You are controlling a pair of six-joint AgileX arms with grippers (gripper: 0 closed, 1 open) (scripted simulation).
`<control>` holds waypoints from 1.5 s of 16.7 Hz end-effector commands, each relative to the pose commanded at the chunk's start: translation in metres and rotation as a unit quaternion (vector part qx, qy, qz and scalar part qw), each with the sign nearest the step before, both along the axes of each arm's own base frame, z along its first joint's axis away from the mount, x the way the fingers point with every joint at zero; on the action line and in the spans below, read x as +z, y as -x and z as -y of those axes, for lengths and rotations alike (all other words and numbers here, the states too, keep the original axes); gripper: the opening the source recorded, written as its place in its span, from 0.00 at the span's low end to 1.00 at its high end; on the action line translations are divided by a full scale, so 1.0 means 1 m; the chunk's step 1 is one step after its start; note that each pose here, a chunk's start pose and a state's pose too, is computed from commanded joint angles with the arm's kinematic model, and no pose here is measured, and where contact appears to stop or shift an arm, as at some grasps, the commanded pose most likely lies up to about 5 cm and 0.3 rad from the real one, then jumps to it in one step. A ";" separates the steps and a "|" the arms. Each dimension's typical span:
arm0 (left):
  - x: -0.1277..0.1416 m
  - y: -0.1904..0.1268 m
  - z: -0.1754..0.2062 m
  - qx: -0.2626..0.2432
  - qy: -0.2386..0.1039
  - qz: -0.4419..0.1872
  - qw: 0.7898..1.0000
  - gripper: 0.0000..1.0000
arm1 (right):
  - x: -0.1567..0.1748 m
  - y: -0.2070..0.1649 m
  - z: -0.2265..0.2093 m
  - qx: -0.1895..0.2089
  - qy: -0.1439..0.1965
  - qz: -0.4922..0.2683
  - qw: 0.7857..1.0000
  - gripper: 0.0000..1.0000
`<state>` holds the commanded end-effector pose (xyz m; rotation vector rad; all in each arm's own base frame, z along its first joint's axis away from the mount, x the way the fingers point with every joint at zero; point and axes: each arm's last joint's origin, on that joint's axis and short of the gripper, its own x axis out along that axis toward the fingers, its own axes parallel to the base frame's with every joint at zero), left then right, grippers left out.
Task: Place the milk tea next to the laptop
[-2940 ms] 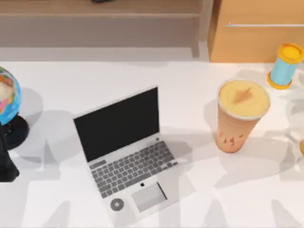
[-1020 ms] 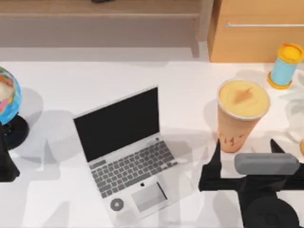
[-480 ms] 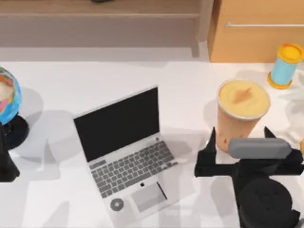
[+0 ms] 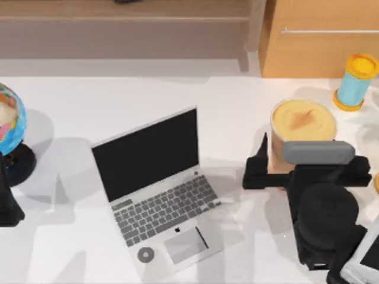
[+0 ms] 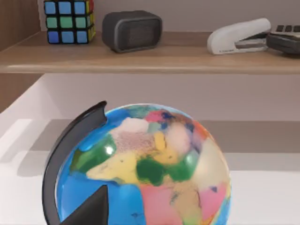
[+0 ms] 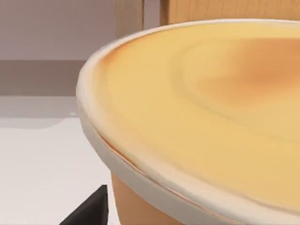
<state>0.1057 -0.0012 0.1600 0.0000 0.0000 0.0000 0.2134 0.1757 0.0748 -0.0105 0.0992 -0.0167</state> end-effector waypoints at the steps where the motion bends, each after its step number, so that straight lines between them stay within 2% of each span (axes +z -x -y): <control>1: 0.000 0.000 0.000 0.000 0.000 0.000 1.000 1.00 | 0.000 0.000 0.000 0.000 0.000 0.000 1.000 1.00; 2: 0.000 0.000 0.000 0.000 0.000 0.000 1.000 1.00 | 0.000 0.000 0.000 0.000 0.000 0.000 1.000 1.00; 15: 0.000 0.000 0.000 0.000 0.000 0.000 1.000 1.00 | 0.000 0.000 0.000 0.000 0.000 0.000 1.000 0.02; 25: 0.000 0.000 0.000 0.000 0.000 0.000 1.000 1.00 | 0.001 0.000 0.000 0.000 -0.001 0.000 1.000 0.00</control>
